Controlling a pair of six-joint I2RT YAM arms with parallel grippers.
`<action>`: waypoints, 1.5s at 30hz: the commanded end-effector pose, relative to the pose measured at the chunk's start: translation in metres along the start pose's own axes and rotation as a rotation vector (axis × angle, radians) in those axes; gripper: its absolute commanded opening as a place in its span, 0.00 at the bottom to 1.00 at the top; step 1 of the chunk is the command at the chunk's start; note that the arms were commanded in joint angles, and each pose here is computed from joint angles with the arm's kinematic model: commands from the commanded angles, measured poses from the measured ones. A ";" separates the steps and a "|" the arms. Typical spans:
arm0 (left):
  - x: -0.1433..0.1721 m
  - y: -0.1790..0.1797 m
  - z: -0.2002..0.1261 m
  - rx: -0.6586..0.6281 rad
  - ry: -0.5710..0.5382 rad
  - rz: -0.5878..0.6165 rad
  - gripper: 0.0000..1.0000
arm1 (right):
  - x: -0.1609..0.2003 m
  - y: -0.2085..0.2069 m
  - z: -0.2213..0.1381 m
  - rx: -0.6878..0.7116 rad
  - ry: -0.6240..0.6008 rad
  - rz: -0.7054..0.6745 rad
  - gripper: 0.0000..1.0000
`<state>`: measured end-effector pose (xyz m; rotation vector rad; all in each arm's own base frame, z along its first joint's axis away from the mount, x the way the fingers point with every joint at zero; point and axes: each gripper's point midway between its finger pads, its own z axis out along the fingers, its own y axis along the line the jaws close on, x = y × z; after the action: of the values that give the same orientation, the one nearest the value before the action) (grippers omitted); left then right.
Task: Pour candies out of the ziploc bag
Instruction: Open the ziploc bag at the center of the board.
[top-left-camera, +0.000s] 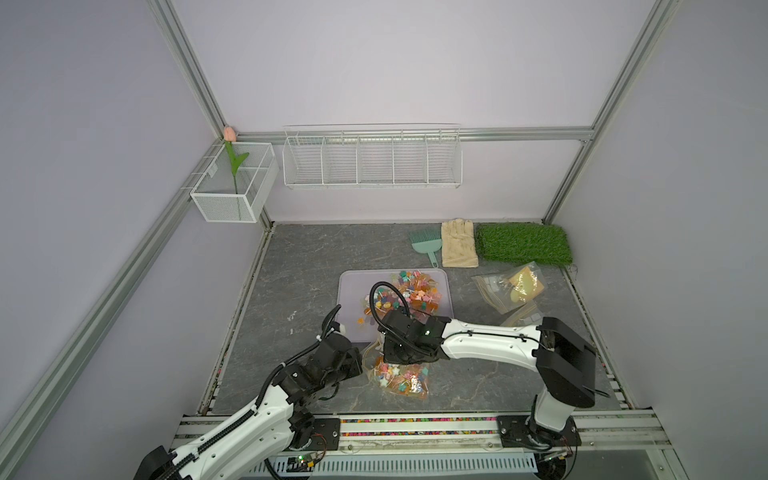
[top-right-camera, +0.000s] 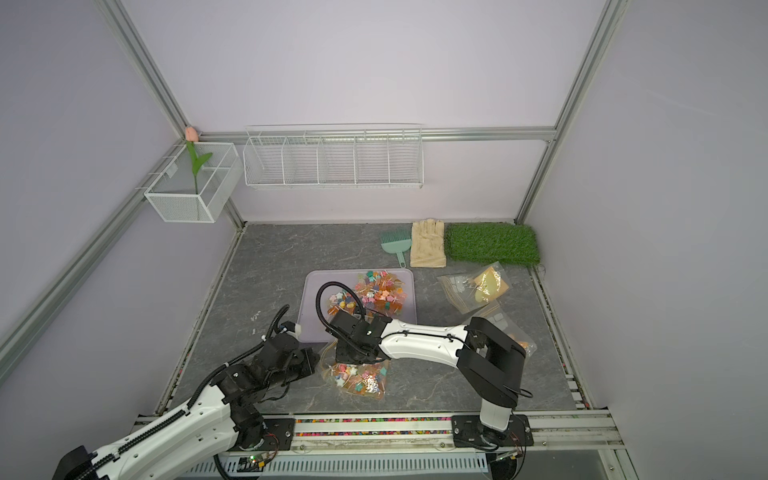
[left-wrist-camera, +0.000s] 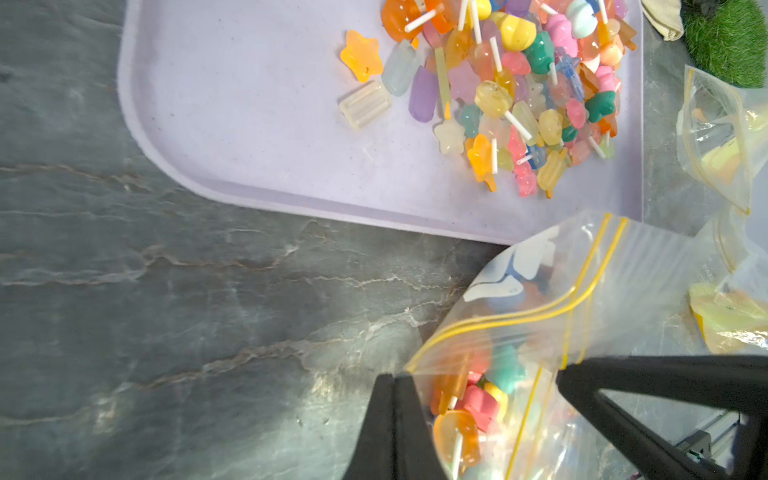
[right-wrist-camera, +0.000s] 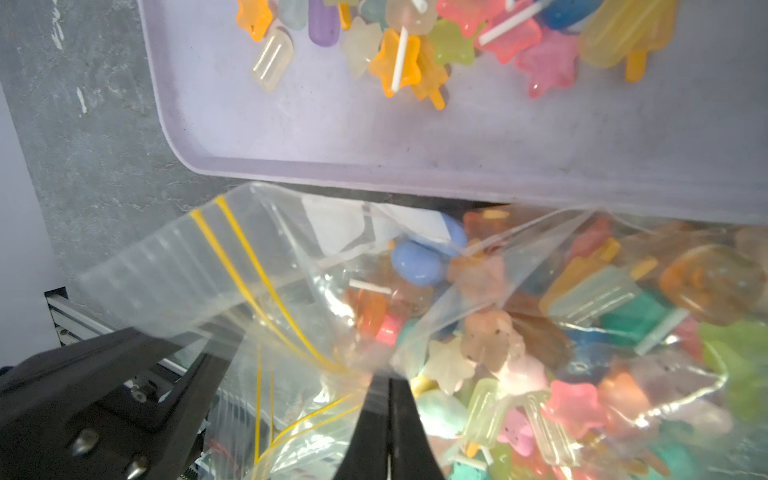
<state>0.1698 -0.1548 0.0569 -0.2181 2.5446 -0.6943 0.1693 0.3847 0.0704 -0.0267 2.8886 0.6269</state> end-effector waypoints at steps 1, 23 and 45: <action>-0.006 0.006 -0.004 -0.038 -0.029 -0.023 0.00 | -0.002 -0.006 -0.006 0.011 -0.020 -0.026 0.07; -0.011 0.008 -0.015 -0.033 -0.064 -0.020 0.00 | -0.029 0.005 -0.069 0.079 -0.118 -0.180 0.07; -0.051 -0.050 -0.065 0.181 -0.200 0.025 0.78 | -0.021 0.028 -0.056 -0.053 -0.028 -0.246 0.40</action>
<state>0.1819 -0.1480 0.1636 -0.2033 2.2380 -0.8349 0.1774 0.3874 0.1327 -0.3777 2.7837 0.6234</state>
